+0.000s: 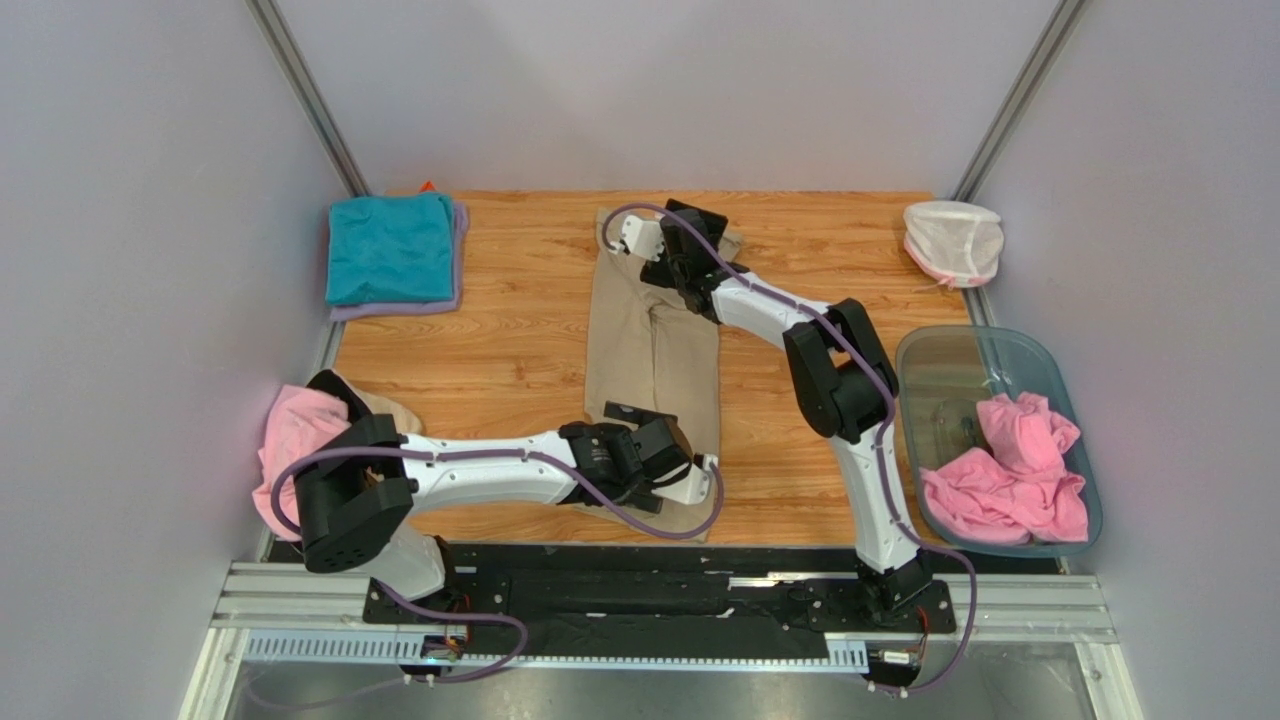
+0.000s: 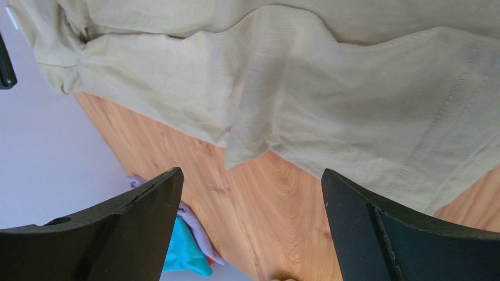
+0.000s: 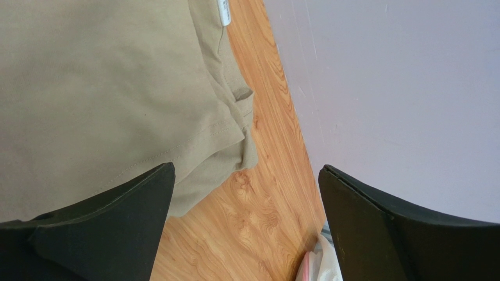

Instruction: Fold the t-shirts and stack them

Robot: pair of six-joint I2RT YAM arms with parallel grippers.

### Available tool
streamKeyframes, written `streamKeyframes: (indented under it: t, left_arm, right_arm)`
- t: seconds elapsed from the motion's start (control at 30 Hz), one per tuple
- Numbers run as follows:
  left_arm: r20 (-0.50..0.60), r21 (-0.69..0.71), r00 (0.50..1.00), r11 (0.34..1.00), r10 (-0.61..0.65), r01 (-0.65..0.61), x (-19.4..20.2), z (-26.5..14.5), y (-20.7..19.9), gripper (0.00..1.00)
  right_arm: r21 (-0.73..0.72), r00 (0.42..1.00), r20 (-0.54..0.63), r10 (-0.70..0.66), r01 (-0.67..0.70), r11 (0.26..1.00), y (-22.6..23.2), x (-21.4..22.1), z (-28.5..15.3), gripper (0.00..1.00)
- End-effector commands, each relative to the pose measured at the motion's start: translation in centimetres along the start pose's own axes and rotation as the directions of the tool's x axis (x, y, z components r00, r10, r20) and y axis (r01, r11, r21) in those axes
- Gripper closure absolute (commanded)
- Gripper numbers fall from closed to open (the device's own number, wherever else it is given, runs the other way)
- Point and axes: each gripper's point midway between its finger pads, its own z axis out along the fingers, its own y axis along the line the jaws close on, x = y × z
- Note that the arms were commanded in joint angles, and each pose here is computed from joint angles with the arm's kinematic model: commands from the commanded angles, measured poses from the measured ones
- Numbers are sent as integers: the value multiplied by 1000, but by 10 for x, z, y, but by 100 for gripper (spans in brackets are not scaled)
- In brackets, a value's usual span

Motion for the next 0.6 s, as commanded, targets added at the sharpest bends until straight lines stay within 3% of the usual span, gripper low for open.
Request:
streamKeyframes:
  t: [0.0, 0.33, 0.57]
  left_arm:
    - [36, 67, 999, 997, -29, 27, -6, -1, -16, 3]
    - [39, 163, 999, 987, 3, -9, -14, 22, -42, 3]
    - [46, 212, 999, 977, 25, -34, -18, 14, -68, 3]
  right_arm:
    - [93, 999, 31, 27, -30, 995, -42, -9, -20, 0]
    - [113, 998, 26, 55, -58, 992, -54, -2, -19, 0]
    - [131, 998, 15, 57, -59, 990, -63, 5, -18, 0]
